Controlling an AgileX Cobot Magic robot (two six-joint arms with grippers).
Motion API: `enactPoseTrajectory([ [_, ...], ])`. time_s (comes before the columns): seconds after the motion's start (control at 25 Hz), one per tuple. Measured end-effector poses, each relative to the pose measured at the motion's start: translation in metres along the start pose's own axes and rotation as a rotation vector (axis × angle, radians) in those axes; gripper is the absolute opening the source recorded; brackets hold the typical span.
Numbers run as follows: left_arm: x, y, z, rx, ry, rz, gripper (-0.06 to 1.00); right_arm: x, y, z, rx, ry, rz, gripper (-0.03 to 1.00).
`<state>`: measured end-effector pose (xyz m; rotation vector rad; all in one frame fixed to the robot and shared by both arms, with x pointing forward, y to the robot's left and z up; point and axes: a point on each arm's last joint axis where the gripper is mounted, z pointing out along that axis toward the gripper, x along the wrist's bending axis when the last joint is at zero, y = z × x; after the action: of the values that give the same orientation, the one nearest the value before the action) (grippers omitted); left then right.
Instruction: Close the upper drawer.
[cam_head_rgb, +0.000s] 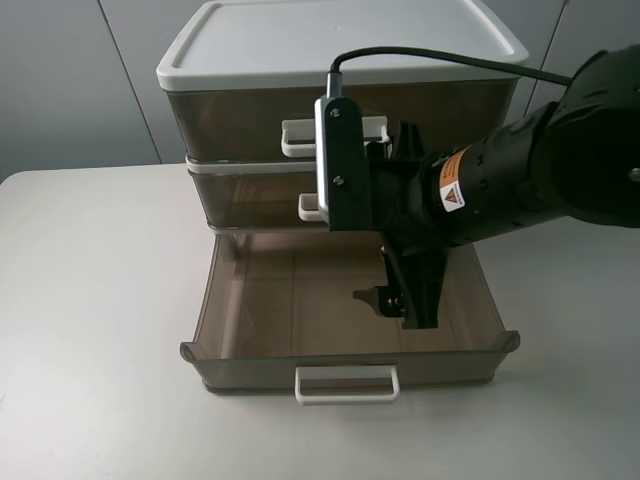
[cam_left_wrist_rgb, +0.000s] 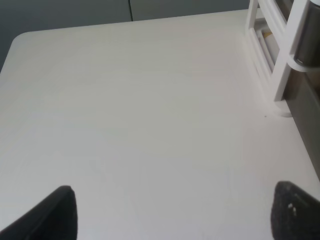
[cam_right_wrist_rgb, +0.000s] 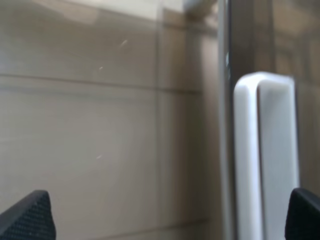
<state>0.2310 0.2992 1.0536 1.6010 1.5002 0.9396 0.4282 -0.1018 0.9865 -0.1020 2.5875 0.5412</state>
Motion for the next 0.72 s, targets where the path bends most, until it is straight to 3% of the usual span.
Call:
enactPoseTrajectory([
  [0.4,0.000,0.000,0.000,0.000,0.000,0.000,0.74,0.007,-0.001,0.000,0.024,0.072,0.188,0.70],
  [0.72,0.000,0.000,0.000,0.000,0.000,0.002,0.74,0.011,-0.002,0.014,0.045,0.106,0.216,0.70],
])
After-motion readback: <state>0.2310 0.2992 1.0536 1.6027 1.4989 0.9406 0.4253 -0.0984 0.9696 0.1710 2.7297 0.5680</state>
